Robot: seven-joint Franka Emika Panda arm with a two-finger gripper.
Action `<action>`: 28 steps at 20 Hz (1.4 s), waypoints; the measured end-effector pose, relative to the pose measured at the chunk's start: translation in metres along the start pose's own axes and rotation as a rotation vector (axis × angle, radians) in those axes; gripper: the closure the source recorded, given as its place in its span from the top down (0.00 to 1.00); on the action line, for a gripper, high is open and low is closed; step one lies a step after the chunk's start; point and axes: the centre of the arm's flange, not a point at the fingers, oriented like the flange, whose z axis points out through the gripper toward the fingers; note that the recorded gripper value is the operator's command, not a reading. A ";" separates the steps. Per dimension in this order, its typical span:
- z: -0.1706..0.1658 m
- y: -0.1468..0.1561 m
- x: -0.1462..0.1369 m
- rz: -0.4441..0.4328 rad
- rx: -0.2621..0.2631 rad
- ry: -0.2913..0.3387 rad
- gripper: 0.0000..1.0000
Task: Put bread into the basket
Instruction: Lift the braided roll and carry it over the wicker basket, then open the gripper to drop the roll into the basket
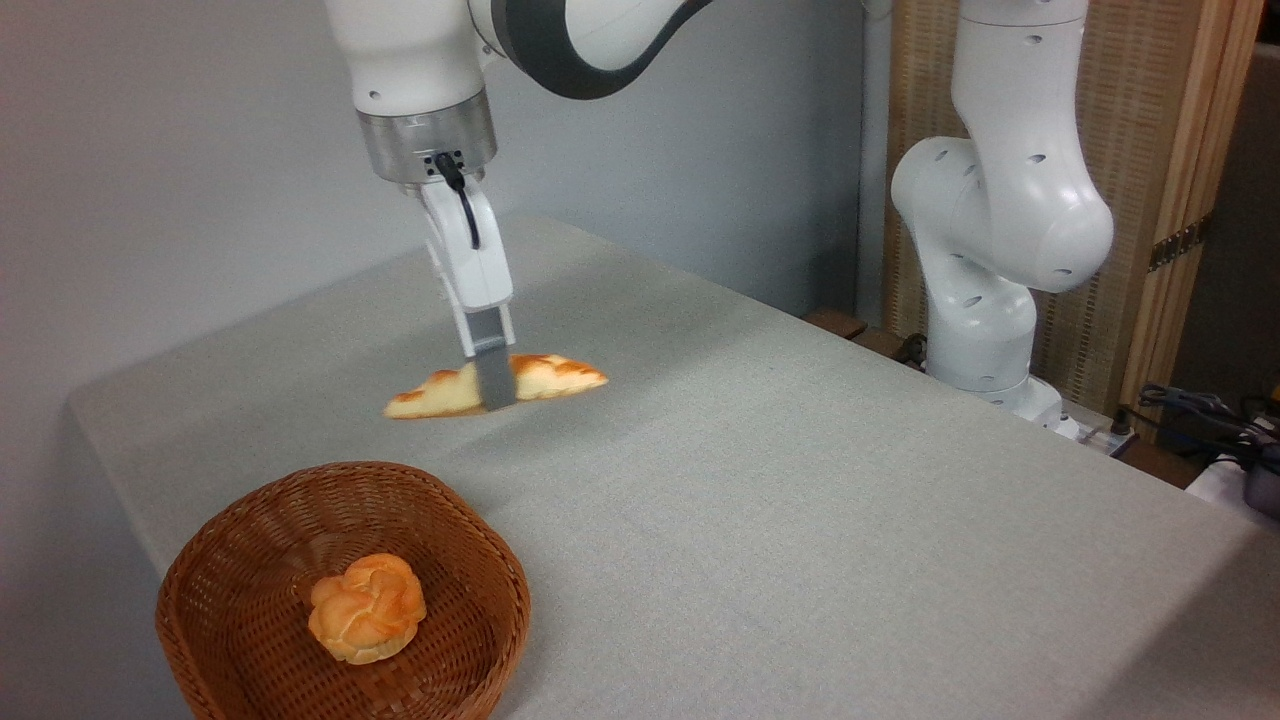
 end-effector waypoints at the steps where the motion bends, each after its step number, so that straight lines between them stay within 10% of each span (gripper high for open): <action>1: 0.001 -0.005 0.004 -0.031 0.020 0.030 0.34; 6: 0.015 -0.033 0.025 -0.154 0.142 0.156 0.47; 8: 0.019 -0.043 0.031 -0.186 0.182 0.211 0.98; 9: 0.021 -0.049 0.034 -0.207 0.202 0.240 1.00; 28: 0.031 -0.052 0.046 -0.322 0.210 0.288 1.00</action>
